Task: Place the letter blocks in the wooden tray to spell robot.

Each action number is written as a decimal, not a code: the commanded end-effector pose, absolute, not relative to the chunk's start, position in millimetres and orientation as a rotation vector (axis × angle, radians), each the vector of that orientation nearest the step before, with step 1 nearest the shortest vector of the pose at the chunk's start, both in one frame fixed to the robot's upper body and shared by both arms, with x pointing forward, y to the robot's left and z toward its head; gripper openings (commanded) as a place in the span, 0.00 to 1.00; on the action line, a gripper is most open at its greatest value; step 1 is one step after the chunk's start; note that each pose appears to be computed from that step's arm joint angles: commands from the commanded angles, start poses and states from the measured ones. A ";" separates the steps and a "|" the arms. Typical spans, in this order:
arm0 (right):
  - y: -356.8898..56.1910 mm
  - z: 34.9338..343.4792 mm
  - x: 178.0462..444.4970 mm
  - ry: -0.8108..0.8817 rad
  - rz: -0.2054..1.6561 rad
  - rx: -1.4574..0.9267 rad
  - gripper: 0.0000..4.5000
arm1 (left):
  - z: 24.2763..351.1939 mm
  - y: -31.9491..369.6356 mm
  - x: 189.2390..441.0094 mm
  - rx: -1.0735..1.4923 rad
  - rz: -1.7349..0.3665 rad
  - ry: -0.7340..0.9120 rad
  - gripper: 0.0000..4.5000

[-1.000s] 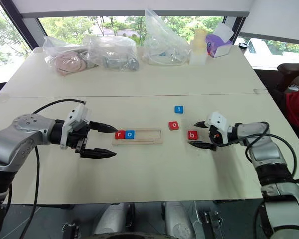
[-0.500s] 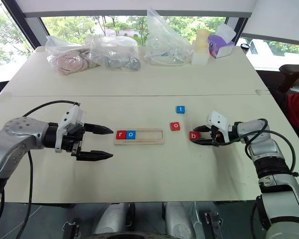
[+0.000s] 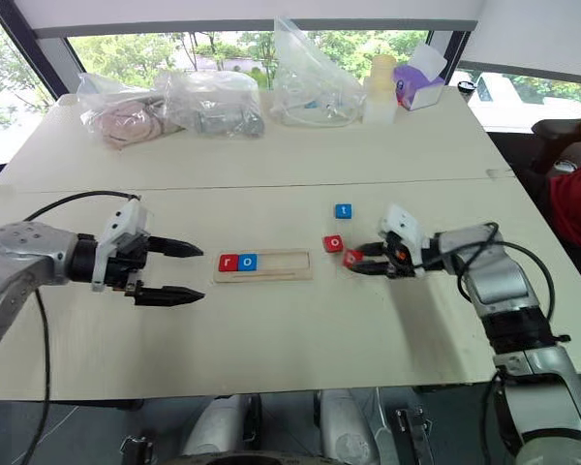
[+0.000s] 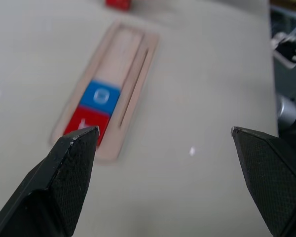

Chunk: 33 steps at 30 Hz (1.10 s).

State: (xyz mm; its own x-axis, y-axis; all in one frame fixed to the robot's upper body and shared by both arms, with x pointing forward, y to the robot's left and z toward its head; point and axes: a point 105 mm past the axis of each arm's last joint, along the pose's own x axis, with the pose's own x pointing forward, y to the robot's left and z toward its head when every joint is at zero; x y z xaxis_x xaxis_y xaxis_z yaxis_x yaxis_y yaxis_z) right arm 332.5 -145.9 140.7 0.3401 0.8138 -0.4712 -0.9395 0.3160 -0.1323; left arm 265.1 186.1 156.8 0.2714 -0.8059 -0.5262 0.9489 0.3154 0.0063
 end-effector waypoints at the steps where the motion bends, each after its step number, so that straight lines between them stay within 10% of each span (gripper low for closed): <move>1: -105.6 153.8 341.6 0.280 1.212 -0.507 0.26 | 172.3 198.0 266.2 0.376 -1.157 0.427 1.00; 33: -32.8 122.4 341.3 0.352 1.413 -0.577 0.26 | 171.4 203.3 245.4 0.298 -1.073 0.412 1.00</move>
